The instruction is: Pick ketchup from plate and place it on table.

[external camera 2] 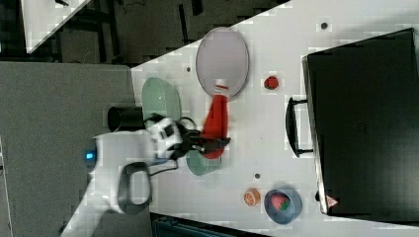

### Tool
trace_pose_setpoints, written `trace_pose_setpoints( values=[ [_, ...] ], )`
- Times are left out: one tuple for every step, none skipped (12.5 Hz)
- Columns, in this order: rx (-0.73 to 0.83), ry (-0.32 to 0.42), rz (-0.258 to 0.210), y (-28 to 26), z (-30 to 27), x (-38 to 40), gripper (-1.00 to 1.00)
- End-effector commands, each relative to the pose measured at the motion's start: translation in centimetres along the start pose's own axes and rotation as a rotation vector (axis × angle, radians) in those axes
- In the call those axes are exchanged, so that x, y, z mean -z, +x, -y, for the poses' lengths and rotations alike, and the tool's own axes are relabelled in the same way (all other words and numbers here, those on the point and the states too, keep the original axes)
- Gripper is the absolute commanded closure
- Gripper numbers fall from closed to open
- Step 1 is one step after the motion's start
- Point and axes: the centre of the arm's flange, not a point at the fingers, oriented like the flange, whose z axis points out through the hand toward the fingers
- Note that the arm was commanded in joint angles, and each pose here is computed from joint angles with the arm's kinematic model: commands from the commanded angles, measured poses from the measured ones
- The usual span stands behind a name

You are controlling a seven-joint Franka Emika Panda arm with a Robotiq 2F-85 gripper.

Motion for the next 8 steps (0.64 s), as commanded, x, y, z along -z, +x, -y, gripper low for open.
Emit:
trace_pose_setpoints(
  values=[
    [-0.063,0.002,0.012,-0.2,1.0,-4.3,-0.30],
    [-0.062,0.005,0.013,0.1,1.1,-5.8,-0.30],
    [-0.064,0.005,0.018,0.2,1.2,-7.3,-0.30],
    [-0.063,0.009,0.013,0.4,1.3,-8.5,-0.30],
    [-0.062,0.015,0.000,0.5,1.4,-9.5,-0.30],
    [-0.063,0.020,-0.010,0.6,1.4,-10.3,-0.36],
    [-0.063,0.020,-0.008,0.4,1.4,-10.9,-0.56],
    [-0.060,0.019,-0.005,0.2,1.4,-11.1,-0.78]
  ],
)
